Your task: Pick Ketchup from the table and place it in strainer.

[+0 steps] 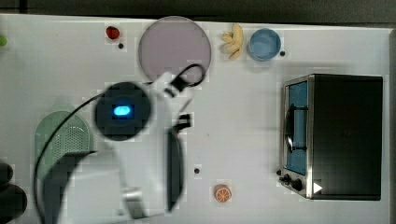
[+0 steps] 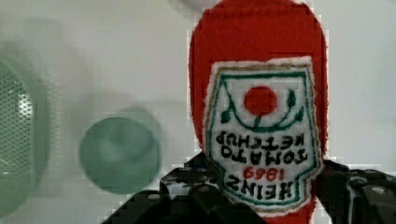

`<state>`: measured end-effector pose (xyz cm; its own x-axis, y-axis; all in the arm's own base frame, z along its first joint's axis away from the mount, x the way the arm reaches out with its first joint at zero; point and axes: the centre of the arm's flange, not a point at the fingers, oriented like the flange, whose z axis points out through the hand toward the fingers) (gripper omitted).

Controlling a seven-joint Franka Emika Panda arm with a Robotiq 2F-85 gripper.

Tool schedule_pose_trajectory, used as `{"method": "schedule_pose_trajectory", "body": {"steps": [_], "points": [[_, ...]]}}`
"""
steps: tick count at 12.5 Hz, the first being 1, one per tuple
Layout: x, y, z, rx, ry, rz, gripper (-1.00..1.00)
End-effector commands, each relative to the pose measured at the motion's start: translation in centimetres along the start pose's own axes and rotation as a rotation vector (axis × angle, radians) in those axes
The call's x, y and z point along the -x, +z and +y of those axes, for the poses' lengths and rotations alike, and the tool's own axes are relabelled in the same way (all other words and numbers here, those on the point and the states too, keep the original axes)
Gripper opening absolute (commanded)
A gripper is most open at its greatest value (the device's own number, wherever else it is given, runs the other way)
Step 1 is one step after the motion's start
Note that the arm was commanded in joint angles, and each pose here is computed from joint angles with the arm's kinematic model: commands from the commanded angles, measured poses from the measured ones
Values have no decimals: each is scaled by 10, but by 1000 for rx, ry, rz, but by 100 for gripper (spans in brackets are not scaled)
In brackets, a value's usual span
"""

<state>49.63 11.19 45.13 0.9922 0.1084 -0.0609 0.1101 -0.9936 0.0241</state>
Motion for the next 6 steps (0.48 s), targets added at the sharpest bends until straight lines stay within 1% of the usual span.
{"method": "schedule_pose_trajectory", "body": {"steps": [1,2,3,6], "points": [[7,4,-89,-6,122,-7,18],[7,10,-111,-12,137,-3,18],[6,16,-131,-26,151,11,18],[2,40,-189,-100,96,59,18]]}}
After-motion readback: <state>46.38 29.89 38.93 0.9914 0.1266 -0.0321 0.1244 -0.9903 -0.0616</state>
